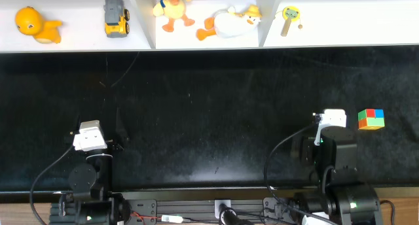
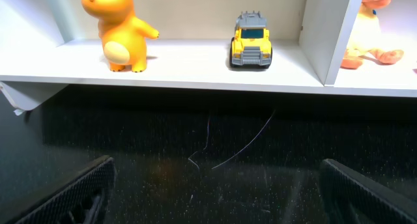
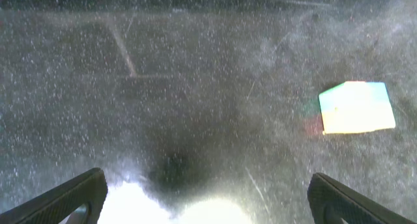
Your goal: Store Toys
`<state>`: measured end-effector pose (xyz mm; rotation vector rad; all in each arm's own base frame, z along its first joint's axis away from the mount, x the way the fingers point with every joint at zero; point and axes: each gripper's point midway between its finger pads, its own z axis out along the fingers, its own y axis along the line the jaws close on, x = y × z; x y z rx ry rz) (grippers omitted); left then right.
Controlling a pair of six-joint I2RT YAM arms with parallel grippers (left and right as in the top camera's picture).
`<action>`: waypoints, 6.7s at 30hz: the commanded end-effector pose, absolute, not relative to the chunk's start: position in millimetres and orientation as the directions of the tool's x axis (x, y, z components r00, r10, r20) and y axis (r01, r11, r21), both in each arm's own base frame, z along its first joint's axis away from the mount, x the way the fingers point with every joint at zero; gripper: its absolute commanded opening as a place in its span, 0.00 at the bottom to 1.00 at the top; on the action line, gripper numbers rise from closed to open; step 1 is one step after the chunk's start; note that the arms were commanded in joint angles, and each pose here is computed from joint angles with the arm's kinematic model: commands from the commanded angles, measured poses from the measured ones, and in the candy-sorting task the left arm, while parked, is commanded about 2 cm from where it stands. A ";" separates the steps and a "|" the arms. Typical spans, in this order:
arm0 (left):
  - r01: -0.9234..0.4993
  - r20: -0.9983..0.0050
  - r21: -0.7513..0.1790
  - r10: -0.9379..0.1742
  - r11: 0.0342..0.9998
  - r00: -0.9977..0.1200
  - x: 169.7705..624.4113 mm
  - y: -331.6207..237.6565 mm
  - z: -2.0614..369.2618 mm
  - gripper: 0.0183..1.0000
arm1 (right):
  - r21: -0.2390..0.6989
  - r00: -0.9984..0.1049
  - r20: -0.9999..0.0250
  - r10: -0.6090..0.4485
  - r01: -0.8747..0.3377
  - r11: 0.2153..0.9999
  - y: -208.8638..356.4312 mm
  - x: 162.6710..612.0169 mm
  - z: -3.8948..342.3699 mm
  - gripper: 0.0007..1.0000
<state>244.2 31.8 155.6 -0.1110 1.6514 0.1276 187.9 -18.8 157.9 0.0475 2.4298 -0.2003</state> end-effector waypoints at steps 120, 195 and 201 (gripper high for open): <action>-0.133 -0.996 0.037 0.027 0.990 -0.079 244.1 29.0 157.1 1.00 | 0.021 -0.706 -0.708 0.030 0.022 1.000 -173.7 520.8 176.0 0.71; -0.133 -0.996 0.037 0.027 0.990 -0.079 244.1 29.0 157.1 1.00 | -0.166 -0.135 -0.978 -0.161 0.028 0.986 -12.4 239.1 162.0 1.00; -0.133 -0.996 0.037 0.027 0.990 -0.079 244.1 29.0 157.1 1.00 | -0.166 -0.135 -0.978 -0.161 0.028 0.986 -12.4 239.1 162.0 1.00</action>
